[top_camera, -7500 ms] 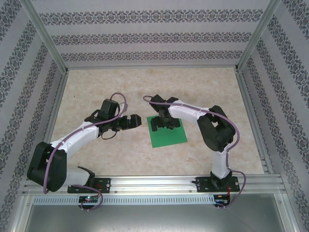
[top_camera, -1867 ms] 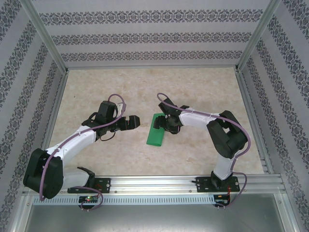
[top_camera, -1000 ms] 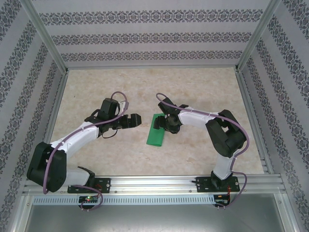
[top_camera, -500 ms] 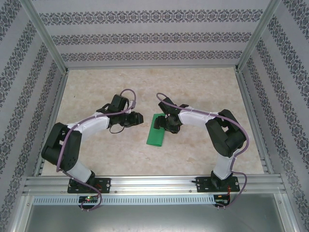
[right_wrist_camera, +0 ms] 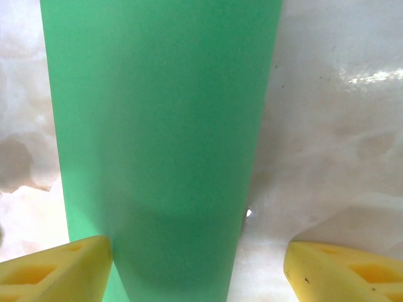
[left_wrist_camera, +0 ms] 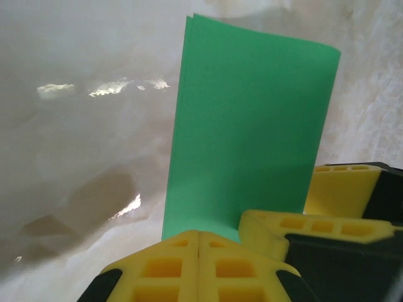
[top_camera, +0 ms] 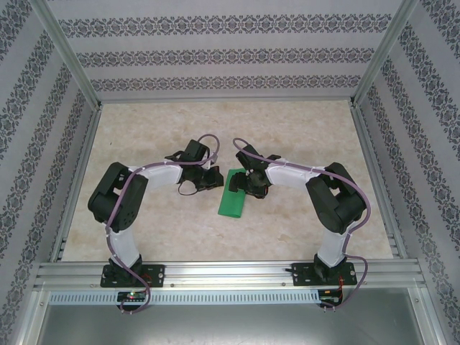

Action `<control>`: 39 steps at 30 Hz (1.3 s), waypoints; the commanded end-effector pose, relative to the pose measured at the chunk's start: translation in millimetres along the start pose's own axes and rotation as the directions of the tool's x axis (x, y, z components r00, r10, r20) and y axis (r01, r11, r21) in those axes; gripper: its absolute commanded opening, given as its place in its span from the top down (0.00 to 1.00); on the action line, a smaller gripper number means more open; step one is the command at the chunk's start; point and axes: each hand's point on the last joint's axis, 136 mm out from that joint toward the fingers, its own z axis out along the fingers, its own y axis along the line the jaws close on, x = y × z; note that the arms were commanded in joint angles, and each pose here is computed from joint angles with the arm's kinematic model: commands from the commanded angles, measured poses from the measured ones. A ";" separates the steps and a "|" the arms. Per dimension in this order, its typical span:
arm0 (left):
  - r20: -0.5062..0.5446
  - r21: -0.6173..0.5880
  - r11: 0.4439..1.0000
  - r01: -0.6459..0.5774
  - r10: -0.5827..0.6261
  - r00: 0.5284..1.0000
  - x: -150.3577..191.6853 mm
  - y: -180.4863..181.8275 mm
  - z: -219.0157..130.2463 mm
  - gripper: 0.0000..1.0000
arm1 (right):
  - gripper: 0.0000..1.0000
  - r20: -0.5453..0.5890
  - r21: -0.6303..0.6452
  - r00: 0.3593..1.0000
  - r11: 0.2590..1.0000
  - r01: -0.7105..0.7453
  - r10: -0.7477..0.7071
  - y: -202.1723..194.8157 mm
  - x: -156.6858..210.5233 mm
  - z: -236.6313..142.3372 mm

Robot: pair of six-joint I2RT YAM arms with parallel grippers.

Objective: Fold a paper plane with a square sheet of paper (pick it up from the middle)
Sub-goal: Fold the square sheet of paper in half at the center of the table.

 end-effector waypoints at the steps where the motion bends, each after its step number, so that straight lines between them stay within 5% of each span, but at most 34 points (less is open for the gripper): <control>1: -0.007 0.041 0.999 -0.013 0.013 1.000 -2.7 -15.5 6.7 0.97 | 0.26 -0.071 0.100 0.997 0.995 -0.015 0.022 -36.2 17.8 41.9; 15: 0.159 -0.163 0.983 0.089 -0.063 0.985 -13.7 17.5 -18.2 0.96 | 0.25 -0.067 0.070 0.997 0.997 -0.020 0.025 -27.4 16.8 44.7; 23: 0.197 -0.151 0.984 0.097 -0.066 0.978 -16.3 14.0 -26.4 0.96 | 0.22 -0.078 0.077 0.997 0.997 0.004 0.002 -27.0 18.1 45.8; 39: 0.108 -0.025 0.999 0.029 -0.026 0.994 -14.0 -12.7 -13.1 0.95 | 0.22 -0.105 0.106 0.994 0.994 0.019 -0.008 -32.1 21.5 50.5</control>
